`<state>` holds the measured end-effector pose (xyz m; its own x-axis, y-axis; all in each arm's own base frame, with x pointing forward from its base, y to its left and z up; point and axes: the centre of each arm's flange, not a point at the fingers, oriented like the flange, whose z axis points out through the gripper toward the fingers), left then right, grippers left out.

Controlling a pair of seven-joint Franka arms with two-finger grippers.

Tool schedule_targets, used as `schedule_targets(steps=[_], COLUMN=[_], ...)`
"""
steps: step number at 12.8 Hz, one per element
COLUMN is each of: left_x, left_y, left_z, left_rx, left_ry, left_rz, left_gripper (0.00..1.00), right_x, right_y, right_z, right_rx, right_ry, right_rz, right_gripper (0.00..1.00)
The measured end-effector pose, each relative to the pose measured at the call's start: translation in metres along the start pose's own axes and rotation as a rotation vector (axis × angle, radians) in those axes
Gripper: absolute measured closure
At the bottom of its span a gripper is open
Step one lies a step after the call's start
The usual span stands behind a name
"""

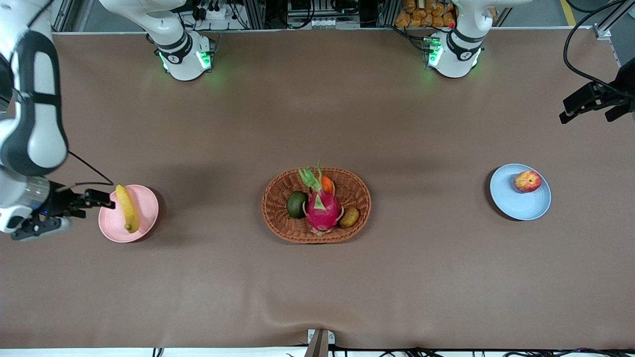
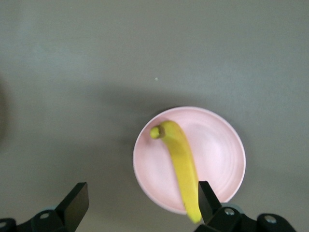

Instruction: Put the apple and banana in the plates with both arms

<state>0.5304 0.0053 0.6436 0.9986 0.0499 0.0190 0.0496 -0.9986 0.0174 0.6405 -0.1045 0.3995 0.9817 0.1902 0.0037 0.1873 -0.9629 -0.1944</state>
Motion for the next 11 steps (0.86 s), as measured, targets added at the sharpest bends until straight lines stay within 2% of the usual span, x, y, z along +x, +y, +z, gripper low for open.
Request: schedule_targets(steps=[3, 8, 11], left_x=[0.001, 0.001, 0.001], left_y=[-0.001, -0.002, -0.002], left_z=[0.002, 0.001, 0.001], left_rx=[0.000, 0.000, 0.000], left_ry=[-0.003, -0.001, -0.001], left_rz=[-0.002, -0.003, -0.004], left_gripper=[0.00, 0.00, 0.00], right_x=[-0.020, -0.053, -0.080], right_y=[-0.022, -0.116, -0.119], right_z=[-0.055, -0.131, -0.167], right_rx=[-0.031, -0.122, -0.127], right_ry=[-0.029, -0.089, -0.095], right_rz=[0.073, 0.152, 0.197], right_gripper=[0.00, 0.00, 0.00])
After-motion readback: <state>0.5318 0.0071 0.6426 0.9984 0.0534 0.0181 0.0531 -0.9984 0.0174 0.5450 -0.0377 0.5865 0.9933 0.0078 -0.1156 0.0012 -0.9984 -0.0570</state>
